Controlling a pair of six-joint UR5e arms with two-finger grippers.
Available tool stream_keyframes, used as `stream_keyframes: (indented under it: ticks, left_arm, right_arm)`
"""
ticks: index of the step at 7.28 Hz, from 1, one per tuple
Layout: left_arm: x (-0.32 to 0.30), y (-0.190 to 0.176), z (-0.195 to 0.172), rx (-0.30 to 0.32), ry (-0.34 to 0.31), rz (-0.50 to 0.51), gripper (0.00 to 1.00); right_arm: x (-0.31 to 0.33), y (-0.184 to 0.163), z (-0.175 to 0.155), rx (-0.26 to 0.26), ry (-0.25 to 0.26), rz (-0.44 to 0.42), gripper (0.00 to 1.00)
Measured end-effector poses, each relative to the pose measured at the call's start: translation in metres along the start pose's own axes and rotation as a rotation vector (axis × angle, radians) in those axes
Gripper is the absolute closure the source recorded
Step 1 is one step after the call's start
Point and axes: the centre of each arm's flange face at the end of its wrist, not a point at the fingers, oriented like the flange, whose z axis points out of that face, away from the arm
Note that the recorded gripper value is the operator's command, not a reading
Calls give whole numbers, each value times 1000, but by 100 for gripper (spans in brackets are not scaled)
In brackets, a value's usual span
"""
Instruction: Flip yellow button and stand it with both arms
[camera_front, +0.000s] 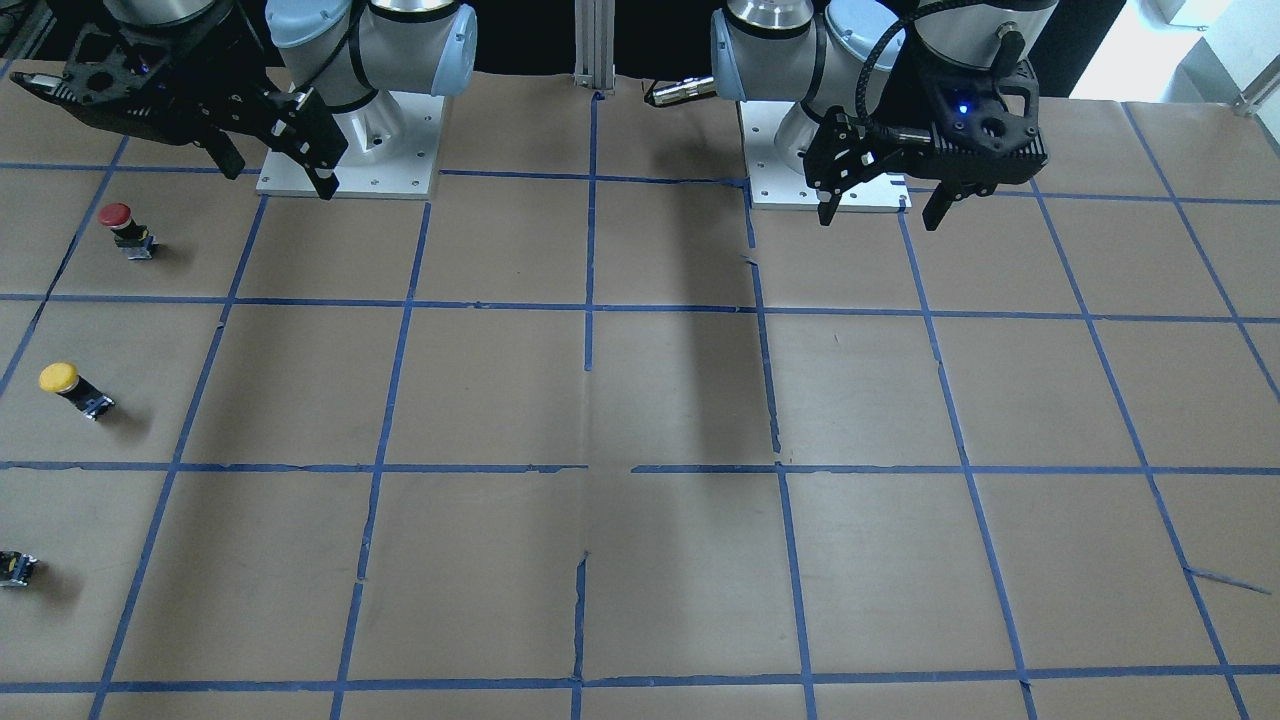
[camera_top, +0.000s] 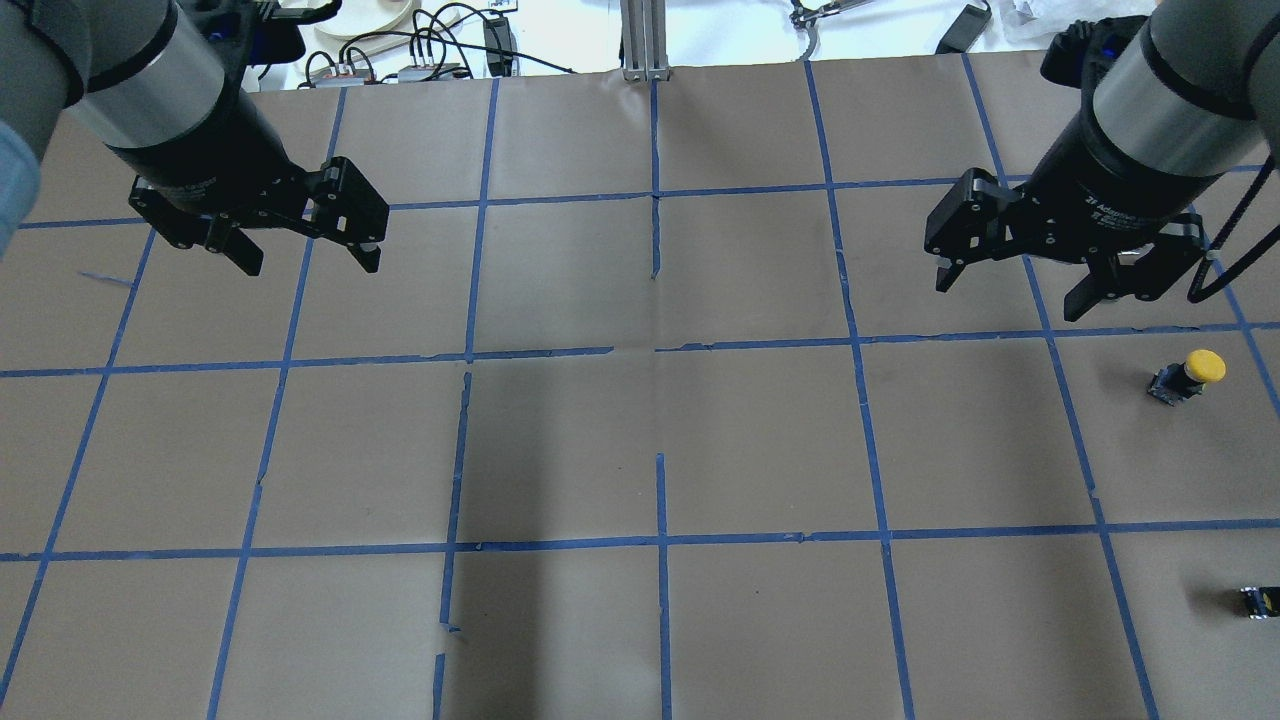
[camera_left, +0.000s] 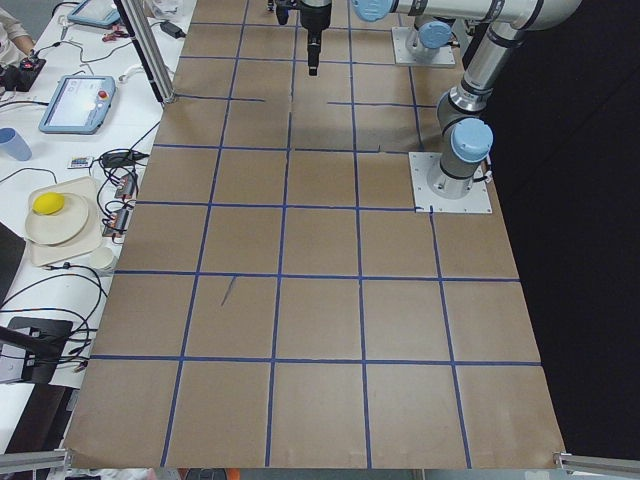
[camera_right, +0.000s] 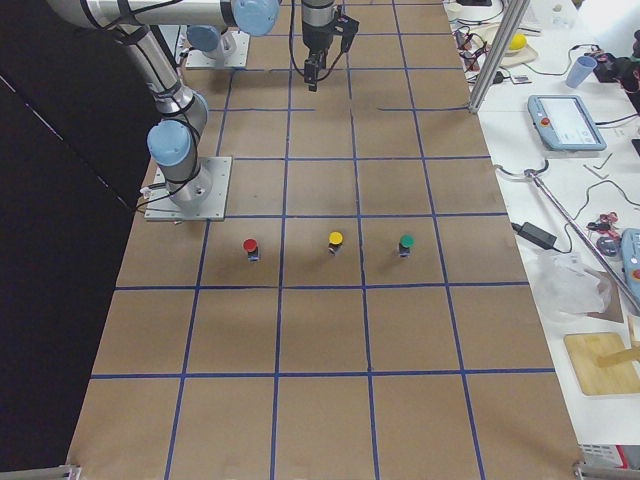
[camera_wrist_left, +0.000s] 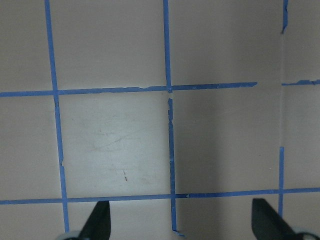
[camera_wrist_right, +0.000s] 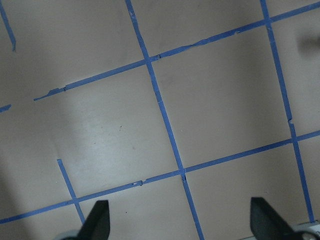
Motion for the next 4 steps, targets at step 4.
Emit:
stream_keyframes:
  ticks: [4]
  left_arm:
    - [-4,0,2,6,0,-6,0]
  right_arm:
    - [-10,5,1,13,12,-97,0]
